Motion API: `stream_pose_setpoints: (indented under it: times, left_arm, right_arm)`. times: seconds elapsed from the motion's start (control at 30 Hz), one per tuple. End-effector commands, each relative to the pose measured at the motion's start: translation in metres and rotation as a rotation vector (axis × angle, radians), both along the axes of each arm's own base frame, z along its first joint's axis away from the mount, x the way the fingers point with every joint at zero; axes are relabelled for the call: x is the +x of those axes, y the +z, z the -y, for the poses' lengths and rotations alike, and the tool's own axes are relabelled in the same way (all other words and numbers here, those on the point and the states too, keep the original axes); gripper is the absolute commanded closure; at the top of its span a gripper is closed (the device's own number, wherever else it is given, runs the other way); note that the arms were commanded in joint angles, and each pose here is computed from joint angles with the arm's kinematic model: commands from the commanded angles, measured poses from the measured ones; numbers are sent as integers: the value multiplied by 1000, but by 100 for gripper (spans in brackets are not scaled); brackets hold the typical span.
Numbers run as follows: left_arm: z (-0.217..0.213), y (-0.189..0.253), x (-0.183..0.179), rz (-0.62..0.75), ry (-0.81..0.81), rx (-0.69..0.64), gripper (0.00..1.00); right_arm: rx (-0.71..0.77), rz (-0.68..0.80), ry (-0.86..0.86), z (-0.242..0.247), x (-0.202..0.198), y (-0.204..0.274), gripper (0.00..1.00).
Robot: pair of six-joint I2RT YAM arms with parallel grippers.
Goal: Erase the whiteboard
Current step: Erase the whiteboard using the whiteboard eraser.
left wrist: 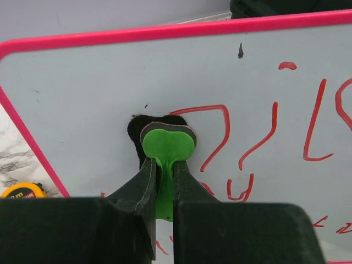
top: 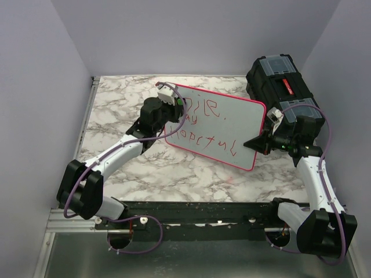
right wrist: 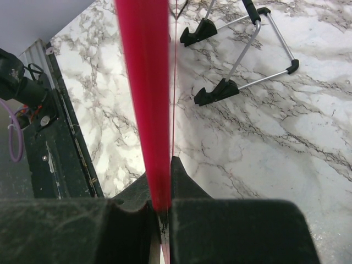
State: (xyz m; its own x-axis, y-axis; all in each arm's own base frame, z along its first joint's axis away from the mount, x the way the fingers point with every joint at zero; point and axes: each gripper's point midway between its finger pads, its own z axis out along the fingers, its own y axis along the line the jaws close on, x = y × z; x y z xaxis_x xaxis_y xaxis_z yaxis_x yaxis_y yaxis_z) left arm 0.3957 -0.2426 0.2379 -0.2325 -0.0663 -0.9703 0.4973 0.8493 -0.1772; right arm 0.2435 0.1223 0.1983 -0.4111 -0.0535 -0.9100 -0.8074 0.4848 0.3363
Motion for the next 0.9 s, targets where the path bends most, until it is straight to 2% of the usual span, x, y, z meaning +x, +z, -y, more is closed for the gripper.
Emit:
stream_pose_setpoints:
  times: [0.0, 0.37, 0.87]
  left_arm:
    - [8, 2, -9, 13, -45, -11, 100]
    - [-22, 11, 20, 3, 17, -27, 100]
    - [17, 14, -10, 6, -81, -56, 100]
  right_arm:
    - [-26, 106, 30, -1, 5, 8, 99]
    - [-29, 115, 29, 0, 5, 9, 99]
    - [-25, 105, 30, 0, 6, 8, 99]
